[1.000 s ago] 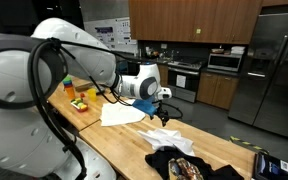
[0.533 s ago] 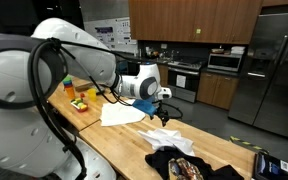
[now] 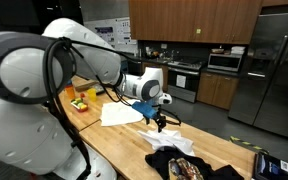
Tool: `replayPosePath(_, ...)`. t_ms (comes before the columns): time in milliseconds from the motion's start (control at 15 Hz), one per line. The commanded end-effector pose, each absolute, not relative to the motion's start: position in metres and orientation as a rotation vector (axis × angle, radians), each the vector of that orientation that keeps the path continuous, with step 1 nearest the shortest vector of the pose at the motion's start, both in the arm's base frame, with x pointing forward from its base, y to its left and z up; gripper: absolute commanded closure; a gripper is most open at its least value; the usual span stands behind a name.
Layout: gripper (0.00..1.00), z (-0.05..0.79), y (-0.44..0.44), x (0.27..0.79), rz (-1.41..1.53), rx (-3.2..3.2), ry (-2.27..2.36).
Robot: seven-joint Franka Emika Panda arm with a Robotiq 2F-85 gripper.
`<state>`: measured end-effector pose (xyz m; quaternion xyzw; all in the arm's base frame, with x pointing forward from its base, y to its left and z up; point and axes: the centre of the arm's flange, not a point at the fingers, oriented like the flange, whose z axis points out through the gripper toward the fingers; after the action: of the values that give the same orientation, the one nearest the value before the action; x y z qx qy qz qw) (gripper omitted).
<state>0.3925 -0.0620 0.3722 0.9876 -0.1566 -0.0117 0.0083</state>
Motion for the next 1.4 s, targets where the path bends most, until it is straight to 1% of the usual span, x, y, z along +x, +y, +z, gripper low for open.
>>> replayPosePath(0,0.00,0.338,-0.077,0.406,-0.172,3.076,-0.704)
replayPosePath(333,0.00,0.284,-0.082,0.412,-0.113,3.024,-0.950)
replayPosePath(667,0.00,0.244,-0.064,0.419,-0.106,2.970,-1.007)
replayPosePath(733,0.25,0.238,-0.059,0.419,-0.099,2.976,-1.001)
replayPosePath(800,0.27,0.235,-0.055,0.419,-0.080,2.977,-0.990)
replayPosePath(933,0.40,0.231,-0.047,0.421,-0.069,2.980,-0.979)
replayPosePath(1067,0.57,0.229,-0.042,0.422,-0.061,2.985,-0.957)
replayPosePath(1333,0.86,0.231,-0.037,0.426,-0.031,3.001,-0.926)
